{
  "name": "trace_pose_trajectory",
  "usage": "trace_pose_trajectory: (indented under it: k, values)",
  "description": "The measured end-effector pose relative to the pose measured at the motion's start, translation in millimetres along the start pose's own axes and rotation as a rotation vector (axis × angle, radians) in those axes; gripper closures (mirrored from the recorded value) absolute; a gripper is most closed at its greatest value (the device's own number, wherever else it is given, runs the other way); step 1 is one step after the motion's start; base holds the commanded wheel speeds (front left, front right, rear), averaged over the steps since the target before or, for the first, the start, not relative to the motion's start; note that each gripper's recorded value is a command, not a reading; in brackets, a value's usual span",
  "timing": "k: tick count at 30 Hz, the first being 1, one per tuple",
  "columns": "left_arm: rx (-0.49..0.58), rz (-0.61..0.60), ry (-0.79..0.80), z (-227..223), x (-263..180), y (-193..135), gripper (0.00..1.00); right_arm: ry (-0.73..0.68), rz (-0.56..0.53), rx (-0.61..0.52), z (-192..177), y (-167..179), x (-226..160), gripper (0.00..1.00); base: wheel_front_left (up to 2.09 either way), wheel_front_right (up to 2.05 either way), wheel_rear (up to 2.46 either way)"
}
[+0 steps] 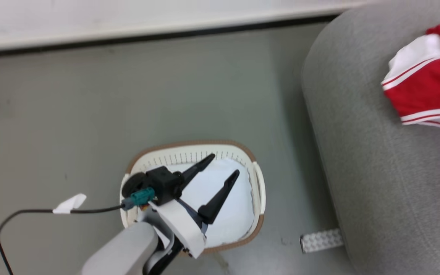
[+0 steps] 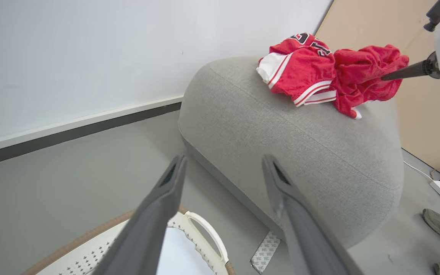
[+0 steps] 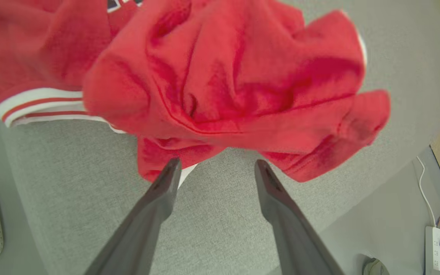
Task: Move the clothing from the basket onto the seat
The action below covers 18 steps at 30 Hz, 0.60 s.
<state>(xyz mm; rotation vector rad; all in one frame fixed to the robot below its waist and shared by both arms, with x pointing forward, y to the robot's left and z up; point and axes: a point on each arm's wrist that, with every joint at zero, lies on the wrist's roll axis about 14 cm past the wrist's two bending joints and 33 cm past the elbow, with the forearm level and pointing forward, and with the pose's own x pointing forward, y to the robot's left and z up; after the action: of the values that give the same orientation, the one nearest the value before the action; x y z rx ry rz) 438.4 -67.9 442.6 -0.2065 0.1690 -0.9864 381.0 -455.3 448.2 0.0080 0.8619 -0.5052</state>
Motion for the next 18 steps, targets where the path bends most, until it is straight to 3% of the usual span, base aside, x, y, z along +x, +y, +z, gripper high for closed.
trace_pose_trajectory:
  k: [3,9,18]
  values:
    - [0.004,0.011,-0.023,14.4,-5.6,-13.4,0.0,-0.038,0.03,-0.032,6.6,-1.8,-29.9,0.0,0.0,0.0,0.0]
    - [0.037,0.067,-0.098,50.5,-21.3,-28.6,0.0,-0.249,0.138,-0.055,34.7,4.7,-93.4,0.0,0.0,0.0,0.0]
    - [0.075,0.215,-0.221,95.1,-63.2,-19.9,0.0,-0.605,0.317,-0.037,66.6,38.7,-152.7,0.0,0.0,0.0,0.0]
